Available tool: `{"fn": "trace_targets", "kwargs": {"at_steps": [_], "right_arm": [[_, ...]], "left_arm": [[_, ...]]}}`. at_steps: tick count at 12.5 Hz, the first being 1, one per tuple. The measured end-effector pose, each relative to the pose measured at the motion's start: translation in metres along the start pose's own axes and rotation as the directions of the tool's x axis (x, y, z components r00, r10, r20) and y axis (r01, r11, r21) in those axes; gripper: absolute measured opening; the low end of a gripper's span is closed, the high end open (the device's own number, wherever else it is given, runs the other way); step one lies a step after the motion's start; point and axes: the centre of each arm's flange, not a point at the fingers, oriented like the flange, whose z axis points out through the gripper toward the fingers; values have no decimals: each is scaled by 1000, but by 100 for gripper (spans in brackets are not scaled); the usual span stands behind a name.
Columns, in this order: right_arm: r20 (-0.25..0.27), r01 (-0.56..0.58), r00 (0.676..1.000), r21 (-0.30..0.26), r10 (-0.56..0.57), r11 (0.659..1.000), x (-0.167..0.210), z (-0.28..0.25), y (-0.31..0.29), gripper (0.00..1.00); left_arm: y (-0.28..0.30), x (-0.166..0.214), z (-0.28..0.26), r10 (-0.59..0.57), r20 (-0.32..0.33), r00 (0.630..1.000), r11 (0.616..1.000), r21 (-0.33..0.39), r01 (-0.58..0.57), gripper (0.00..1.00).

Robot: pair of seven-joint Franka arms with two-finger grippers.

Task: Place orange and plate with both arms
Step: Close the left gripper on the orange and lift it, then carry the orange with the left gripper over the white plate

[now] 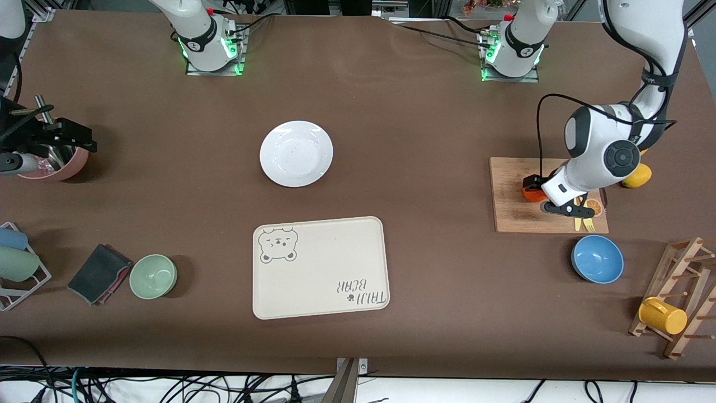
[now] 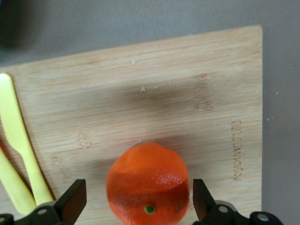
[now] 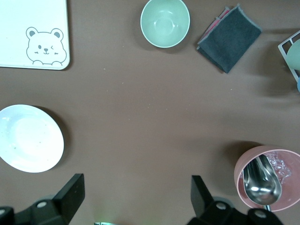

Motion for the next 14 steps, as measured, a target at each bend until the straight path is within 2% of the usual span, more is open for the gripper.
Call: {"fn": "trace_targets", "kwargs": {"at_steps": [3, 5, 6, 10, 12, 14], "right_arm": [[0, -2, 1000, 0, 2, 1000, 0, 0, 1, 100], [0, -2, 1000, 0, 2, 1000, 0, 0, 1, 100], [0, -2, 1000, 0, 2, 1000, 0, 0, 1, 100], [0, -2, 1000, 0, 2, 1000, 0, 0, 1, 100], [0, -2, 1000, 0, 2, 1000, 0, 0, 1, 100], [0, -1, 1000, 0, 1, 1000, 0, 0, 1, 100]], "left_arm": [[0, -3, 17, -2, 29, 1000, 1000, 0, 2, 100], [0, -3, 26, -3, 46, 999, 1000, 1, 3, 78], [0, -3, 25, -8, 45, 999, 1000, 1, 8, 73], [17, 9, 13, -60, 30, 998, 998, -3, 60, 73], [63, 33, -21, -140, 31, 990, 990, -19, 141, 73], [142, 51, -53, -257, 16, 966, 963, -75, 257, 73]]}}
